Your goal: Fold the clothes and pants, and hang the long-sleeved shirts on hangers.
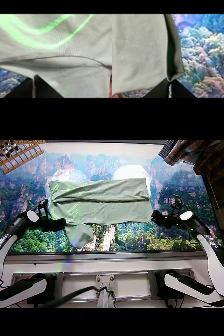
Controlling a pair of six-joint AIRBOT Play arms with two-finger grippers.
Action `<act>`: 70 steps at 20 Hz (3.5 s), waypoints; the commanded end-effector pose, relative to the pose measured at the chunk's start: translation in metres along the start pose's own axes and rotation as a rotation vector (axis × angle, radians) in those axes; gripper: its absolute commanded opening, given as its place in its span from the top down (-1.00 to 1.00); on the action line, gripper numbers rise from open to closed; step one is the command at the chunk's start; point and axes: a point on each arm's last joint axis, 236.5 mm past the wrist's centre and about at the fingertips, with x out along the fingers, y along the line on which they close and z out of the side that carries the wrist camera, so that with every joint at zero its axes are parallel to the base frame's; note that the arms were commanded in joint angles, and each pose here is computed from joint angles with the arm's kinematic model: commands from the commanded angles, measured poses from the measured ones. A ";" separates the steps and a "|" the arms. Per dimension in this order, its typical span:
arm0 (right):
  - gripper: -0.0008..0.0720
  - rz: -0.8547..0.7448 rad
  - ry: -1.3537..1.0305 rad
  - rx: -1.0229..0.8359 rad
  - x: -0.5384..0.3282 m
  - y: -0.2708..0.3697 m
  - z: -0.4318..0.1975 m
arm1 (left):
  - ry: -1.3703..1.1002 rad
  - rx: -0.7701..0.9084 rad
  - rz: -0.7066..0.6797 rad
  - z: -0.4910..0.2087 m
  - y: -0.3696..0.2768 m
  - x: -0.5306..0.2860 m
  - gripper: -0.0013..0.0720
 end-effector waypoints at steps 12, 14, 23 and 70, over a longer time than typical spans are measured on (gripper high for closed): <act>0.91 -0.158 0.086 -0.260 -0.100 -0.019 -0.050 | -0.179 0.103 0.039 -0.017 0.000 -0.123 0.95; 0.91 -0.181 0.106 -0.284 -0.116 -0.021 -0.063 | -0.184 0.099 0.022 -0.029 -0.007 -0.136 0.95; 0.91 -0.189 -0.002 -0.483 -0.136 0.007 -0.066 | -0.294 0.162 0.032 -0.037 -0.013 -0.170 0.95; -0.42 0.261 0.261 -0.072 0.034 0.033 0.019 | -0.188 0.258 -0.670 0.070 -0.214 -0.094 0.22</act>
